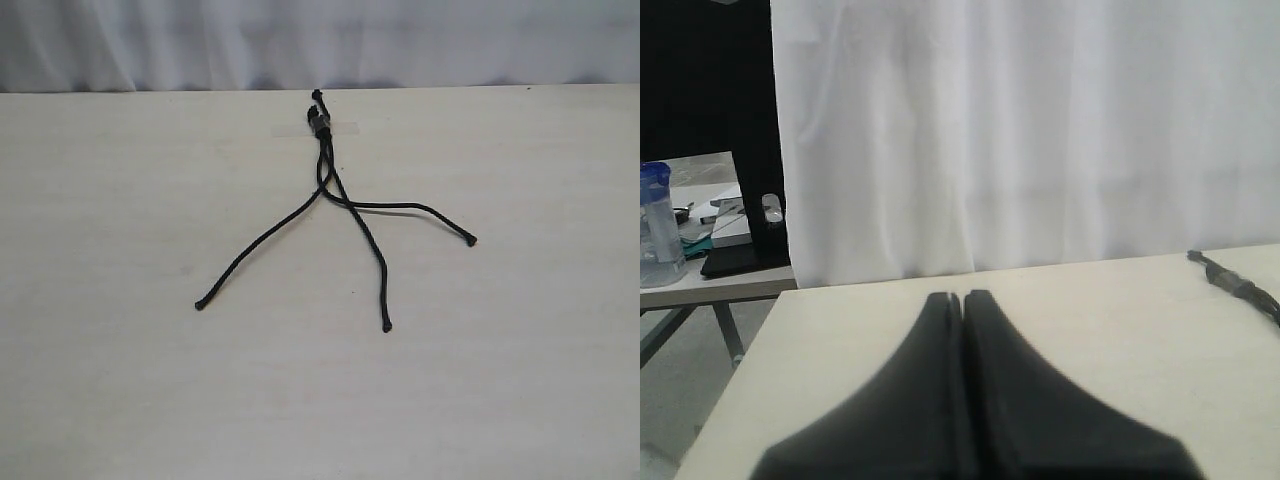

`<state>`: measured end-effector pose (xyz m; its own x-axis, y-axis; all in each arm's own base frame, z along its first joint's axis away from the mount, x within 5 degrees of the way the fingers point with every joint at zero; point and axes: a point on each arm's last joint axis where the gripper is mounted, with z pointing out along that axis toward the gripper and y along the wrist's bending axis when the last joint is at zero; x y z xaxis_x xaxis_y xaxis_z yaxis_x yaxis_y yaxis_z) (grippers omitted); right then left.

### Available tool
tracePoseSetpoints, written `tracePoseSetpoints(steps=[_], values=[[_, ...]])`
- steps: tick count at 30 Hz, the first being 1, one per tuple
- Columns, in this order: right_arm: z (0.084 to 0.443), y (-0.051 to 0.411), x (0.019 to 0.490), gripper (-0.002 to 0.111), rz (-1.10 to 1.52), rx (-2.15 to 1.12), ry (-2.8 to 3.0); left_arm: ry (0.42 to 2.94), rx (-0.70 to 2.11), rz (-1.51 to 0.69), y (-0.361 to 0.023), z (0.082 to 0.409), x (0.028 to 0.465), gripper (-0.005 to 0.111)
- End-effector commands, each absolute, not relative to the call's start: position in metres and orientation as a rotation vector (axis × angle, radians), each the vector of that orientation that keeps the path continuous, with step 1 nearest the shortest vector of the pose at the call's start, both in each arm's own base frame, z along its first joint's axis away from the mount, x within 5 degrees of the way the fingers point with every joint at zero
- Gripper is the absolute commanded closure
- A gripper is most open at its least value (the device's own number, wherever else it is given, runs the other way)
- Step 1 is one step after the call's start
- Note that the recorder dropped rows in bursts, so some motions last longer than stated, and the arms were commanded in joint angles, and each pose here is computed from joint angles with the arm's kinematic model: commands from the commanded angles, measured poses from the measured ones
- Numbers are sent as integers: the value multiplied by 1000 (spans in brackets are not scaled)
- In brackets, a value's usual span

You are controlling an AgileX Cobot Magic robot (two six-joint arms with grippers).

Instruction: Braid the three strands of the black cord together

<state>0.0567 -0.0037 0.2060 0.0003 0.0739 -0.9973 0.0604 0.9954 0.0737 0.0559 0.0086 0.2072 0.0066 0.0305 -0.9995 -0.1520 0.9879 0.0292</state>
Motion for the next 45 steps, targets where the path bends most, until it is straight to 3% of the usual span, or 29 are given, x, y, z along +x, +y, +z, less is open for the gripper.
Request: tracePoseSetpoints(steps=[1, 45], values=[[201, -4, 56, 104, -29, 82, 1618, 1551, -92, 142, 8, 207, 56, 107], [199, -3, 56, 104, -40, 45, 1641, 1552, -93, 142, 8, 207, 56, 107]])
